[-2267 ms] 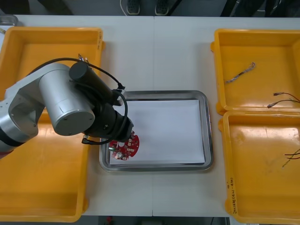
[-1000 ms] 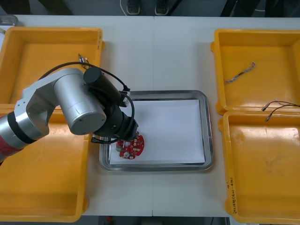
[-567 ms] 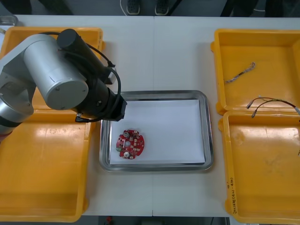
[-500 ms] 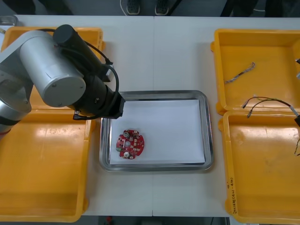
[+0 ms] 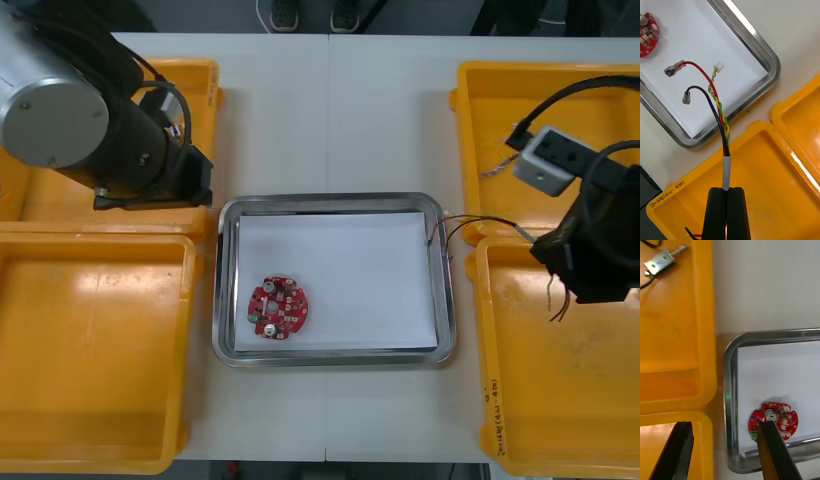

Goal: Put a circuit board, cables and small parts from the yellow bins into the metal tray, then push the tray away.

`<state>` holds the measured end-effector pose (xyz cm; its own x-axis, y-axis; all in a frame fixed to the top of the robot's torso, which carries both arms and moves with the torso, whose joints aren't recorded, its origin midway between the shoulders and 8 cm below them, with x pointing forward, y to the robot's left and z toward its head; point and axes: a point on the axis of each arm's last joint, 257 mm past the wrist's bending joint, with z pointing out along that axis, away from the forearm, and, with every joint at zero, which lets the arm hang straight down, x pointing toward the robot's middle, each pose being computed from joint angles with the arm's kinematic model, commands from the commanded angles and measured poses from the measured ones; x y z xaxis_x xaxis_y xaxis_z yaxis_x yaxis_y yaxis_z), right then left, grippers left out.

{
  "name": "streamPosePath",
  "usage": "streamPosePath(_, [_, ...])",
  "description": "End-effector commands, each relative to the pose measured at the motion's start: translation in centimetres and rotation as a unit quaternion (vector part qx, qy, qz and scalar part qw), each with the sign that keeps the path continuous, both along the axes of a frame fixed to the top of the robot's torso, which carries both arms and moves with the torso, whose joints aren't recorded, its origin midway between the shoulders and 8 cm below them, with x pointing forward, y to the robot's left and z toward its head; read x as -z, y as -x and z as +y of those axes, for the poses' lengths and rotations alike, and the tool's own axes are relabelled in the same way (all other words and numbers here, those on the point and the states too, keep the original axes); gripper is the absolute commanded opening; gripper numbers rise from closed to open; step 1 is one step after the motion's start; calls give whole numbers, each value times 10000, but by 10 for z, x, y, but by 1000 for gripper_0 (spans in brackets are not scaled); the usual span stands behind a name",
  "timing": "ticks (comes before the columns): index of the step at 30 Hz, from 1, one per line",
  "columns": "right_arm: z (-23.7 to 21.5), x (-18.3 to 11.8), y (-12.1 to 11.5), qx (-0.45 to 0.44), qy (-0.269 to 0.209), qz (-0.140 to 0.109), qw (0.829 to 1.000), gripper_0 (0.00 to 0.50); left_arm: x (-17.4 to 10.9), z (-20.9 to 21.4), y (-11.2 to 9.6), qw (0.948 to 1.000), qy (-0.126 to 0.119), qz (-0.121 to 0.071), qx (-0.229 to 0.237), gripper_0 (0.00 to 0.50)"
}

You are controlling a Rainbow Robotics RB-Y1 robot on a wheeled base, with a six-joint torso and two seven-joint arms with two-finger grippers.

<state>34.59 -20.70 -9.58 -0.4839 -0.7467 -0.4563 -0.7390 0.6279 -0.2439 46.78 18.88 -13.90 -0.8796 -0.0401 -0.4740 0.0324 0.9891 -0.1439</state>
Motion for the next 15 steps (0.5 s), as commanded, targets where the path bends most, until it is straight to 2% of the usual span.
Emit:
streamPosePath(1, [42,-6,-1,-887,254,-330,9952,0,-34,36,-15,9993,-230,-284,-119,500])
streamPosePath(4, [56,-5,-3,-1078,318,-421,9928,0,-41,49,-25,9990,-132,-314,-294,500])
streamPosePath(8, [74,-6,-9,-1621,577,-708,9825,0,-49,70,-39,9988,-237,-302,-307,500])
streamPosePath(11, [80,-3,-13,-1858,714,-822,9765,0,-53,79,-49,9987,-204,-336,-338,500])
streamPosePath(15, [90,2,-18,-2129,894,-958,9682,0,-58,85,-65,9981,-154,-498,-332,500])
